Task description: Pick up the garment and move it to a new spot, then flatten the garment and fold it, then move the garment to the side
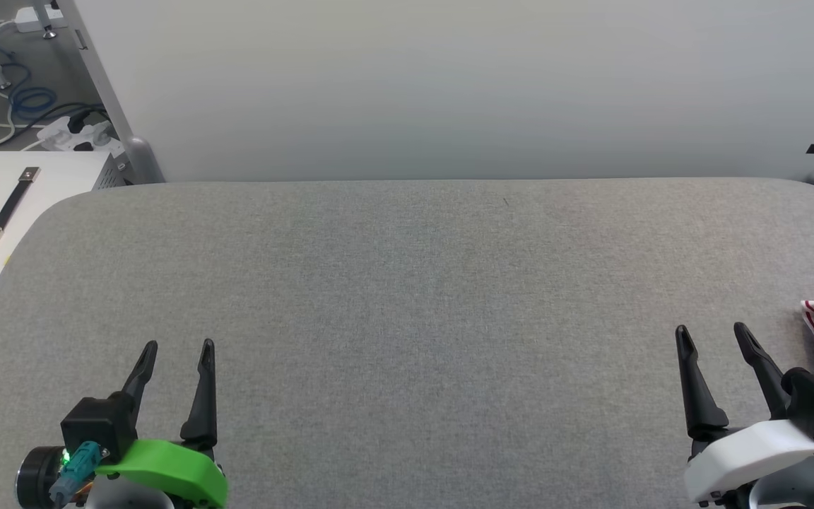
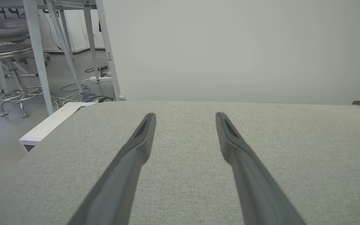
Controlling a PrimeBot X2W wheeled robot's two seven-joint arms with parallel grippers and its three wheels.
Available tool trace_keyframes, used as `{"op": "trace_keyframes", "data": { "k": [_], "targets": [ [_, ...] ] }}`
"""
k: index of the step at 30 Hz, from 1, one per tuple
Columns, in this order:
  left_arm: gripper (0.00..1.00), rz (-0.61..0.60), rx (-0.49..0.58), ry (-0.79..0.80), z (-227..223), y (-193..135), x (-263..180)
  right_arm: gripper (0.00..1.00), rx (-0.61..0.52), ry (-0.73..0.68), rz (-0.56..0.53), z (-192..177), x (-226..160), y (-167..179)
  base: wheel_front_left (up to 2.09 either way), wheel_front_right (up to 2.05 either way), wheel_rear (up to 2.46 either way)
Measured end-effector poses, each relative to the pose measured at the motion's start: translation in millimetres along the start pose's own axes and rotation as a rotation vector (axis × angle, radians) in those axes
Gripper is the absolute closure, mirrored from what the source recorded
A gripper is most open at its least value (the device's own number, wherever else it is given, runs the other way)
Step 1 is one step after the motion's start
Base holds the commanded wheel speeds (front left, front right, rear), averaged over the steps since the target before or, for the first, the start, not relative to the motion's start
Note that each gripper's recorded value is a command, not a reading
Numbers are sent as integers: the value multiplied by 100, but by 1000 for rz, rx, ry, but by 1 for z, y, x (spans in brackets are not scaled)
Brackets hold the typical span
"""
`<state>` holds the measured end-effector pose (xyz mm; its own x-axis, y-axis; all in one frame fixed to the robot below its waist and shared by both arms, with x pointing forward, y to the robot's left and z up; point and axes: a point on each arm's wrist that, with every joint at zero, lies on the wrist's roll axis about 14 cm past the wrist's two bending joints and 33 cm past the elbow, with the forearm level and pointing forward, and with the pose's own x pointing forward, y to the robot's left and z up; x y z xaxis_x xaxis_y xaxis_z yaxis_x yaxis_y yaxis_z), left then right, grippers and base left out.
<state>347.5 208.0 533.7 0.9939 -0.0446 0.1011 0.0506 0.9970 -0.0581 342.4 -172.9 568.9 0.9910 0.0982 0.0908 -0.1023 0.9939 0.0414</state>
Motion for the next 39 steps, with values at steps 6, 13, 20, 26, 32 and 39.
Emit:
{"op": "trace_keyframes", "data": {
  "k": [6,13,20,26,32,39],
  "targets": [
    [0,-2,0,5,-2,-1,1,0,10,9,1,-2,0,0,0,0,0],
    [100,0,0,12,-4,-1,2,100,10,17,-3,-5,1,-1,0,0,0],
    [100,0,1,17,-5,-2,3,100,9,26,-4,-7,1,-1,0,0,0],
    [100,-3,5,18,-5,-5,4,100,9,36,-4,-11,1,-1,0,0,0],
    [100,-2,9,21,-5,-5,6,100,2,45,-4,-14,1,-1,0,0,0],
    [100,-3,19,23,-6,-8,7,100,-4,54,-2,-18,2,0,0,0,0]
  ]
}}
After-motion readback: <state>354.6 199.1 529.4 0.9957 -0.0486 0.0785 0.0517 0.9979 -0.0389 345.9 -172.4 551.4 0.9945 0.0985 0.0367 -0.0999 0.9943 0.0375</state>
